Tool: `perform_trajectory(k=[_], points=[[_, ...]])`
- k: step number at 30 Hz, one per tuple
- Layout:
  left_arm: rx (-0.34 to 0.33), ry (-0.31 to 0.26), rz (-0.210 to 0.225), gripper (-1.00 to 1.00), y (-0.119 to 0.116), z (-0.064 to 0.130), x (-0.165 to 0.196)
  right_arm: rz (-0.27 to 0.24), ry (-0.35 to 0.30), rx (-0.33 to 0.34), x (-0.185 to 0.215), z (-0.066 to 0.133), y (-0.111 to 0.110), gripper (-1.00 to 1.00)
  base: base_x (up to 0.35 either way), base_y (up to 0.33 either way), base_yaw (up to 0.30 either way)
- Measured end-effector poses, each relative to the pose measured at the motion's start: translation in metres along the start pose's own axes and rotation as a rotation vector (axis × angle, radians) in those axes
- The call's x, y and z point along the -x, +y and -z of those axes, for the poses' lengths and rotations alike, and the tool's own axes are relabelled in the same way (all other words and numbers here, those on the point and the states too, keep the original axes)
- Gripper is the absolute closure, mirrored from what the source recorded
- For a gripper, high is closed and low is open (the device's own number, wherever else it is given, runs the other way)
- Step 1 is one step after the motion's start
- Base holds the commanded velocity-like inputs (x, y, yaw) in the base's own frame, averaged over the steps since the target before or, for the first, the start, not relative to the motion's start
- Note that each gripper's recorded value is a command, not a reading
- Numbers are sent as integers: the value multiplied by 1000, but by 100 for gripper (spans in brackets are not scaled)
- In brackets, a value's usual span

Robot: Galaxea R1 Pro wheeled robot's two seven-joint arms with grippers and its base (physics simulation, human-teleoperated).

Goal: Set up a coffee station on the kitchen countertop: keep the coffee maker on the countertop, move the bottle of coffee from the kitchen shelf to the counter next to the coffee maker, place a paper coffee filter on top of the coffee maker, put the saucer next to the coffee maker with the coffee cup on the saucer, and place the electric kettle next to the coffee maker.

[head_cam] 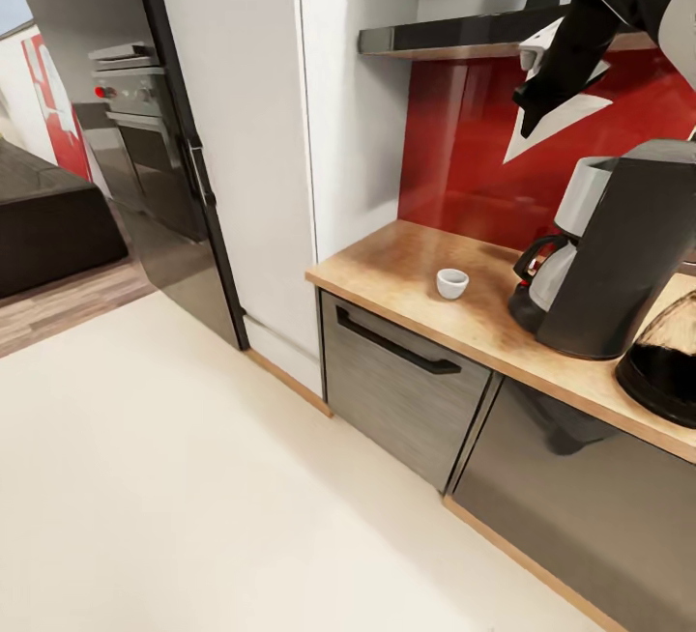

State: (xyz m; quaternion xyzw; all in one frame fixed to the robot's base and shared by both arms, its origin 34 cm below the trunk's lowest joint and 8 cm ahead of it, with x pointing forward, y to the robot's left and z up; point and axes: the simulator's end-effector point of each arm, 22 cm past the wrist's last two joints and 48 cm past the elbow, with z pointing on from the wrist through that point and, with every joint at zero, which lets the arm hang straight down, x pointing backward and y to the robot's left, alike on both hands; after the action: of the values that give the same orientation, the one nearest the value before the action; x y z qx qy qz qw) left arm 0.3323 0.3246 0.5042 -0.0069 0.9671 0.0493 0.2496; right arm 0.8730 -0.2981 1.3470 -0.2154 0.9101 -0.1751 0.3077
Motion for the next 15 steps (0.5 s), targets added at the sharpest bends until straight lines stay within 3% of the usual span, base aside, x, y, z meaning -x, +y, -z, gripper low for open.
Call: perform_trajectory(k=[8,15], points=[[0,0,0,-100,0,0,0,32,58,-124,-10,6,-26,100,0,0,-2],[0,0,0,-100,0,0,0,31,50,-155,-8,19,-35,100,0,0,0]])
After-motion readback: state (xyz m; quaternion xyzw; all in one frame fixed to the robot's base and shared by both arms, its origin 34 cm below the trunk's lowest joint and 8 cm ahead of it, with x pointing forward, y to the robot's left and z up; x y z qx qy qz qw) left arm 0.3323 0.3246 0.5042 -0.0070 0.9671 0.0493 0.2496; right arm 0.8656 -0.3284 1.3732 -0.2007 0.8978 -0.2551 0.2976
